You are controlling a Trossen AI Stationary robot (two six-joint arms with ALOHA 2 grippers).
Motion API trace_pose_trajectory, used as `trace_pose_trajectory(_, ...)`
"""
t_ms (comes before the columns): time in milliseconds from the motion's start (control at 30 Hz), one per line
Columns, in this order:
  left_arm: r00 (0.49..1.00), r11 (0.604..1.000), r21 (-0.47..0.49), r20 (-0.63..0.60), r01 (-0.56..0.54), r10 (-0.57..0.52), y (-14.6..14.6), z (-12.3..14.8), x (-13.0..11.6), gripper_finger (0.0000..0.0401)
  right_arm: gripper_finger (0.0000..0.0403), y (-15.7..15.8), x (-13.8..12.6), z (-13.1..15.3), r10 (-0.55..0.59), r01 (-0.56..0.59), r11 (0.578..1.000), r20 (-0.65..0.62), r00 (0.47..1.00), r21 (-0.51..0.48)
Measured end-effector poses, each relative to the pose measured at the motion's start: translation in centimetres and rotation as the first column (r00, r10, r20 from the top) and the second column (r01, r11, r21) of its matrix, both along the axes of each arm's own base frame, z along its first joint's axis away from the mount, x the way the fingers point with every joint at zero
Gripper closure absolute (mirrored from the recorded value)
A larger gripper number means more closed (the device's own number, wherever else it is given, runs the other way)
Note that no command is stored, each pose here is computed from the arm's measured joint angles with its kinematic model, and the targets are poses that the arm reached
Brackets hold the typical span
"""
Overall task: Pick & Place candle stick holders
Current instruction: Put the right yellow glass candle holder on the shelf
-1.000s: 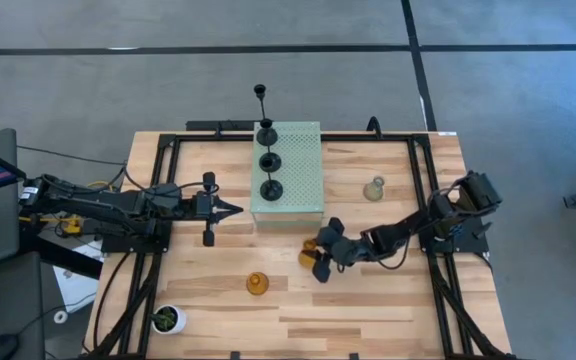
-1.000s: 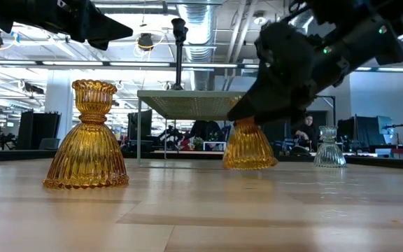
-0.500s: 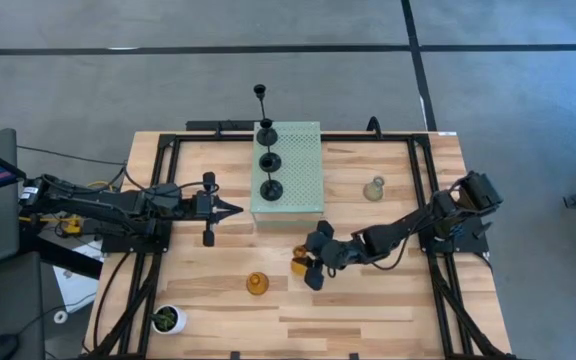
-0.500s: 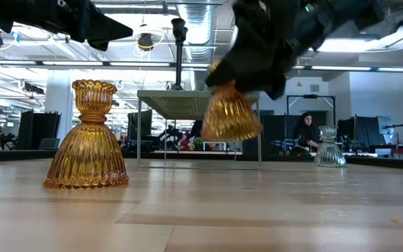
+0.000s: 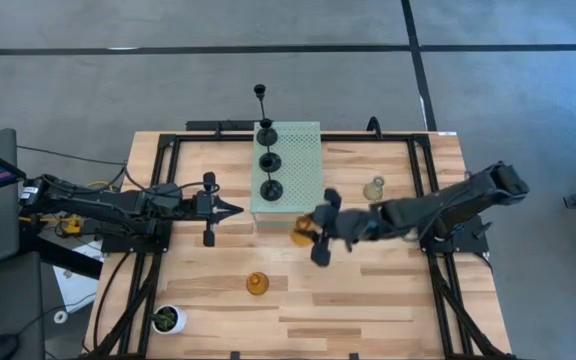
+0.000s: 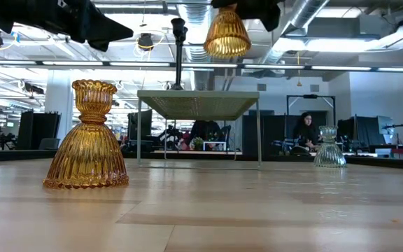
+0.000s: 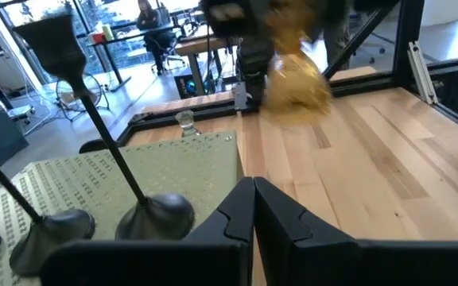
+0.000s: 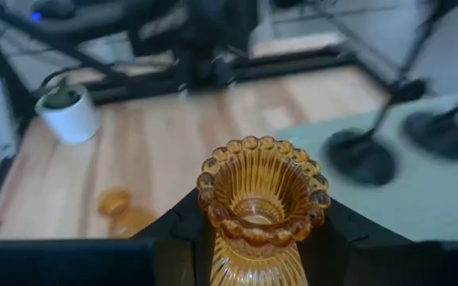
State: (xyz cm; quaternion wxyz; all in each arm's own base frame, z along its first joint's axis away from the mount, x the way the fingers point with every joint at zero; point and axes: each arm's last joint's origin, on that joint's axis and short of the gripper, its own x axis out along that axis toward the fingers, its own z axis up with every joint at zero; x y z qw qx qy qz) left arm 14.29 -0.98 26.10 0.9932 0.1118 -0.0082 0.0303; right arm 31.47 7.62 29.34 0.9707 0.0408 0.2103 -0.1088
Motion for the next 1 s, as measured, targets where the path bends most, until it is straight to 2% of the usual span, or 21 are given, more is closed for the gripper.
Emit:
trace_pose_trajectory(200,1.0,1.0,0.0,0.0,0.0,0.0,0.0,0.0,0.0,0.0392,0.0276,-4.5,-0.8,2.2,-0.076,0.079,0.994,0.044,0.996,-0.071)
trace_pose_trajectory(433,1.0,1.0,0.0,0.0,0.0,0.0,0.0,0.0,0.0,0.0392,0.028,-10.7,-0.6,2.4,-0.151,0.155,0.984,0.051,0.987,-0.089)
trace_pose_trajectory(767,1.0,1.0,0.0,-0.001,0.0,0.0,0.0,0.0,0.0,0.0392,0.028,-18.7,0.4,0.5,-0.189,0.192,0.981,0.086,0.978,-0.034)
trace_pose_trajectory(1000,1.0,1.0,0.0,-0.001,0.0,0.0,0.0,0.0,0.0,0.0392,0.0278,-22.7,0.7,-1.6,-0.225,0.227,0.974,0.08,0.971,-0.006)
